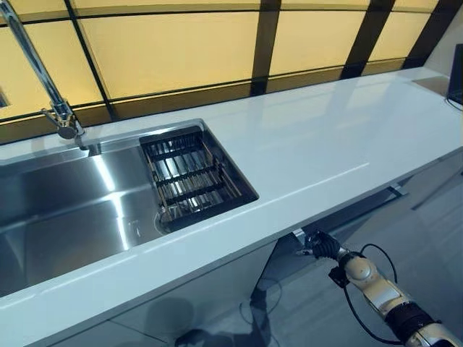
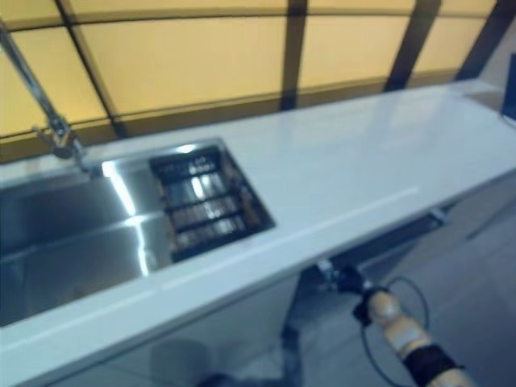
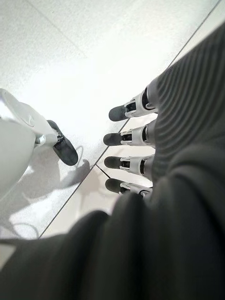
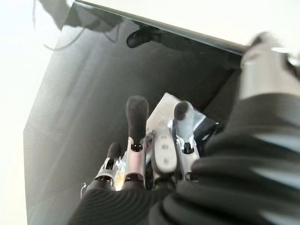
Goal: Take plates into dishwasher
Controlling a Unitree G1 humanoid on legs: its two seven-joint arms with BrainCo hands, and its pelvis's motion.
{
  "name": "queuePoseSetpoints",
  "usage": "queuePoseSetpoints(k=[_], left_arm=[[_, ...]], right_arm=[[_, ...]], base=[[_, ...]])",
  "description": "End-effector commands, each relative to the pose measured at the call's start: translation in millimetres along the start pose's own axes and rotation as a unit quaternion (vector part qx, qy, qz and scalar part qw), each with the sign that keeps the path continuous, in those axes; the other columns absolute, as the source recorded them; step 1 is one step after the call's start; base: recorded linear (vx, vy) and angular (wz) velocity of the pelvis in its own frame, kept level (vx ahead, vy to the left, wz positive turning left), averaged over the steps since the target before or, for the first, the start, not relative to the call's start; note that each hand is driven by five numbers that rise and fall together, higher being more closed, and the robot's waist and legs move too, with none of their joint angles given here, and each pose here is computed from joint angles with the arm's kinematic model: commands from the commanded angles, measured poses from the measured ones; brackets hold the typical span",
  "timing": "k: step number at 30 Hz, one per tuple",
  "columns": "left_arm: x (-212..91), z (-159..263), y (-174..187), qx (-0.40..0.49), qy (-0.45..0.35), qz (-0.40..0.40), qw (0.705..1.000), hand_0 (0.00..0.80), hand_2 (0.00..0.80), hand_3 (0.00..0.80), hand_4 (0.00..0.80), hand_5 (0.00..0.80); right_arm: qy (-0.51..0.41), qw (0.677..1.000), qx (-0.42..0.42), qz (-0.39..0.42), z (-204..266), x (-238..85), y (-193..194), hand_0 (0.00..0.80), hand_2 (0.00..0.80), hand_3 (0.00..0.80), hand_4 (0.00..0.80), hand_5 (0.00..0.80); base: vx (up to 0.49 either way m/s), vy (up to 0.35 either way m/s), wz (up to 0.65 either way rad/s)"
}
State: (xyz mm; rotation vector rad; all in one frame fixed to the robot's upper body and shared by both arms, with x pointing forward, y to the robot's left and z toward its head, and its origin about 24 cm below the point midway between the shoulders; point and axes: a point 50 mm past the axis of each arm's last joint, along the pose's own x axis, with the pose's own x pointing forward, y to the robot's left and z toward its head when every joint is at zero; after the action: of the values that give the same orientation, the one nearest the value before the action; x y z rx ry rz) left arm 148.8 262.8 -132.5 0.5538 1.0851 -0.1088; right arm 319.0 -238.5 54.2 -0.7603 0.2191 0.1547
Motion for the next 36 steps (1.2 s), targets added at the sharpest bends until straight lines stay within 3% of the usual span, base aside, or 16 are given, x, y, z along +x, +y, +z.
queuePoseSetpoints(k=[1,8,18,28,33,36], left_arm=[[-3,-10,10,0.017,0.007,0.009,1.000,0.000,0.000,0.000,0.000,0.000],[-3,-12,5,0.000,0.003,0.017,1.000,0.000,0.000,0.000,0.000,0.000],[0,4,14,-0.018,-0.008,0.043,0.999,0.000,0.000,0.000,0.000,0.000],[2,9,13,0.016,-0.007,0.039,0.999,0.000,0.000,0.000,0.000,0.000],[3,12,-10,0.001,-0.025,0.012,1.000,0.000,0.000,0.000,0.000,0.000],[0,-9,-29,-0.008,0.011,-0.012,1.000,0.000,0.000,0.000,0.000,0.000]], right_arm=[[-0.149,0.988,0.016,-0.043,55,1,-3,0.000,0.000,0.000,0.000,0.000],[-0.083,0.991,0.106,-0.004,10,-19,52,0.000,0.000,0.000,0.000,0.000],[0.023,0.985,0.159,0.059,-44,-52,113,0.000,0.000,0.000,0.000,0.000],[0.032,0.981,0.190,0.038,-46,-43,118,0.000,0.000,0.000,0.000,0.000],[0.047,0.983,0.172,0.045,-54,-43,116,0.000,0.000,0.000,0.000,0.000],[0.096,0.975,0.193,0.060,-75,-52,123,0.000,0.000,0.000,0.000,0.000]], base=[[0.080,0.161,0.17],[0.061,0.201,0.14],[-0.064,0.085,0.27],[-0.314,-0.080,0.45],[-0.373,-0.012,0.14],[-0.372,0.049,0.20]])
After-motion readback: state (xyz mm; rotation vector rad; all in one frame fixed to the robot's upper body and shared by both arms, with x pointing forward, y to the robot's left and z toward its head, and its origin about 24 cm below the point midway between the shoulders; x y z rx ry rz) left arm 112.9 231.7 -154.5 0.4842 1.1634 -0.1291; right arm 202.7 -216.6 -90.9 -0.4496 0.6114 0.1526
